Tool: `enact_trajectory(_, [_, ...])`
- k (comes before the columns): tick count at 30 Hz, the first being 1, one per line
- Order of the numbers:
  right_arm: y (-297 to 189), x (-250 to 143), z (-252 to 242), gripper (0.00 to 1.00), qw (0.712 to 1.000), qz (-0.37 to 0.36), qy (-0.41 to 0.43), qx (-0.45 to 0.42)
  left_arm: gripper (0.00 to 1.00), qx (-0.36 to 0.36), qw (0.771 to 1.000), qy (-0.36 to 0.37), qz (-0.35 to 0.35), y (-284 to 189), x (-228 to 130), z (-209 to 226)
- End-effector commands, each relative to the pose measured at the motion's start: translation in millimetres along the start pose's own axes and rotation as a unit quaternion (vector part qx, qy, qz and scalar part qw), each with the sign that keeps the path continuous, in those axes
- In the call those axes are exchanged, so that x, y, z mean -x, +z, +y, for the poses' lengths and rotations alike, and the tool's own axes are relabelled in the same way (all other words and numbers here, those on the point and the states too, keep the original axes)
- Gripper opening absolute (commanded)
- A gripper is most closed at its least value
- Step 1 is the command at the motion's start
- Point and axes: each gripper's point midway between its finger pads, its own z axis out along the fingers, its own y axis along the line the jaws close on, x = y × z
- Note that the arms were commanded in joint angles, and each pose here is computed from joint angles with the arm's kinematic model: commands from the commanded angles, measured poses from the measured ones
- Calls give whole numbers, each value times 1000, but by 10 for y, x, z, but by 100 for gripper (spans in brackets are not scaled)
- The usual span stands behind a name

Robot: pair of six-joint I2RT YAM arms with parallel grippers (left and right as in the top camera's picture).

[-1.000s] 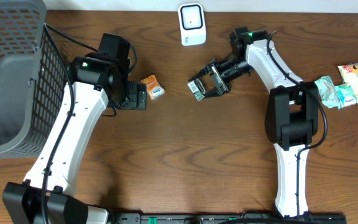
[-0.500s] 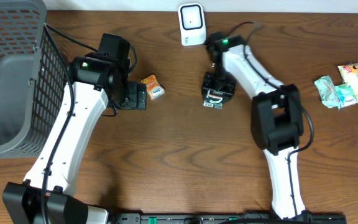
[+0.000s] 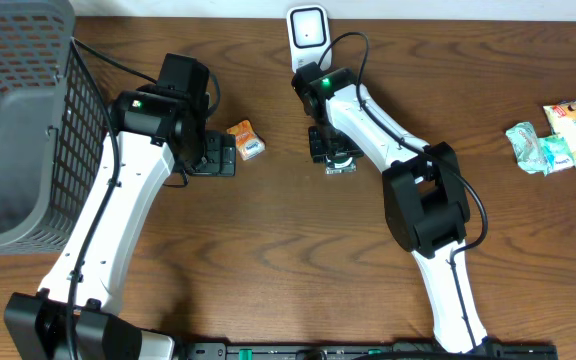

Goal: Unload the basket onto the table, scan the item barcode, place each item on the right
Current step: 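Move the Zam-Buk tin back toward the scanner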

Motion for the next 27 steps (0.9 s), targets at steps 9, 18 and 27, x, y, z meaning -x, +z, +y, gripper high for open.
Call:
enact_trajectory(9, [18,21,-62,77,998,10,-20,54,98,3,1000,-2,4,13,-14,11])
enact_trajectory(18, [202,-102,-60,60,995,41,-23,89,98,3,1000,-2,4,13,-14,11])
enact_trajectory(27, [156,-49,-50,53,995,32,-22,92,98,3,1000,-2,4,13,-14,11])
